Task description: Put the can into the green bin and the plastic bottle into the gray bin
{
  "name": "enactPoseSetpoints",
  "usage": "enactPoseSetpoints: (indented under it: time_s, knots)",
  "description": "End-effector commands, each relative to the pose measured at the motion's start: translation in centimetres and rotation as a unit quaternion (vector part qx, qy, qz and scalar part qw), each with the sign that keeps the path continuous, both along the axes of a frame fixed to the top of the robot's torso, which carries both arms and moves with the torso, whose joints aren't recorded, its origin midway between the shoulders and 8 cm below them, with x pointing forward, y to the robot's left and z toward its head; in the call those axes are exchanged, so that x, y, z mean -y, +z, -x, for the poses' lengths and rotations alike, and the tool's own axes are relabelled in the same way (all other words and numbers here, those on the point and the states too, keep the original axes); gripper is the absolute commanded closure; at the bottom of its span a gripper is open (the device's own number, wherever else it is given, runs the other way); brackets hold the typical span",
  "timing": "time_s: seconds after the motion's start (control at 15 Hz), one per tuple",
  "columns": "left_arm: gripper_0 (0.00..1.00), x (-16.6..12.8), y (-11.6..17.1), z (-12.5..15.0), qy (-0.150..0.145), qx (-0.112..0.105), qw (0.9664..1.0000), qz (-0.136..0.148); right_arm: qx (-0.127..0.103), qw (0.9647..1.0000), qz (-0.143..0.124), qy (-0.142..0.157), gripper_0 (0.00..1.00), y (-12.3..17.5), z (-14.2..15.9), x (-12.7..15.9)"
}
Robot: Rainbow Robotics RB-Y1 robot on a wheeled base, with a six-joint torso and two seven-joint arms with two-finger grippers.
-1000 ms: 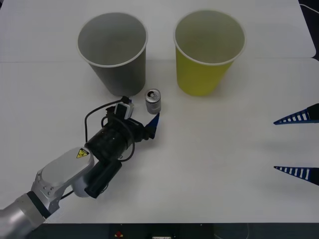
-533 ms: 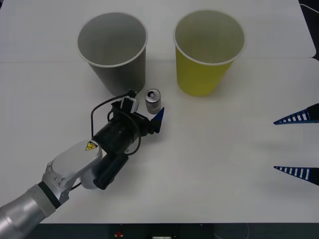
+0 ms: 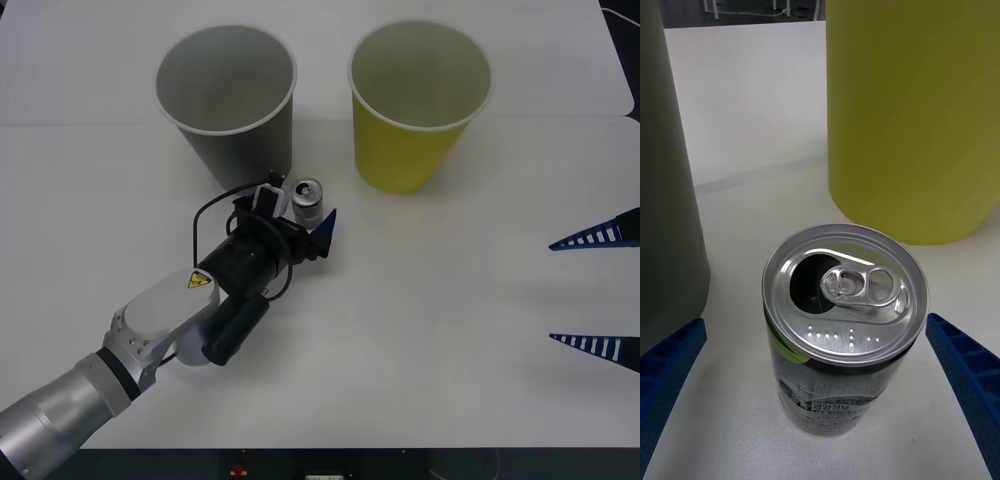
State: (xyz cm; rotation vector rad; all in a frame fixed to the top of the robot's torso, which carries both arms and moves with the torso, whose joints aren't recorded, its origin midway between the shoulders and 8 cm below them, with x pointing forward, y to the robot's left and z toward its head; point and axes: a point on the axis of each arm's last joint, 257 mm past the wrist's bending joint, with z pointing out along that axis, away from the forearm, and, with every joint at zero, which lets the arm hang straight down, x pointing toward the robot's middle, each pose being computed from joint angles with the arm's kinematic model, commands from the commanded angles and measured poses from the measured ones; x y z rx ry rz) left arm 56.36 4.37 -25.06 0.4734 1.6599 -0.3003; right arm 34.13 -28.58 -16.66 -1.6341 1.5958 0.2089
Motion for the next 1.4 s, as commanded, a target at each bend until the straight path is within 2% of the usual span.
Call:
enactPoseSetpoints:
  time_s: [0.07, 0.27, 0.33, 0.4, 0.47, 0.93, 1.27, 1.4]
  knots:
    - [0.0, 0.3, 0.1, 0.0, -0.002, -0.001, 1.0, 0.005, 0.0, 1.0, 0.0, 0.0, 0.0, 0.0, 0.0, 0.0]
    - [0.0, 0.5, 0.2, 0.1, -0.004, -0.001, 1.0, 0.007, 0.0, 1.0, 0.0, 0.0, 0.0, 0.0, 0.0, 0.0]
    - [0.08, 0.5, 0.1, 0.1, -0.005, -0.002, 1.0, 0.006, 0.0, 1.0, 0.0, 0.0, 0.0, 0.0, 0.0, 0.0]
    - [0.36, 0.7, 0.3, 0.1, -0.006, -0.001, 1.0, 0.007, 0.0, 1.0, 0.0, 0.0, 0.0, 0.0, 0.0, 0.0]
    - [1.0, 0.8, 0.2, 0.2, -0.007, -0.001, 0.9999, 0.008, 0.0, 1.0, 0.0, 0.0, 0.0, 0.0, 0.0, 0.0]
    - [1.0, 0.8, 0.2, 0.2, -0.011, 0.003, 0.9999, 0.001, 0.0, 1.0, 0.0, 0.0, 0.0, 0.0, 0.0, 0.0]
    - [1.0, 0.6, 0.3, 0.7, -0.025, -0.001, 0.9997, 0.006, 0.0, 1.0, 0.0, 0.0, 0.0, 0.0, 0.0, 0.0]
    - [1.0, 0.1, 0.4, 1.7, -0.032, -0.006, 0.9993, 0.015, 0.0, 1.0, 0.0, 0.0, 0.0, 0.0, 0.0, 0.0]
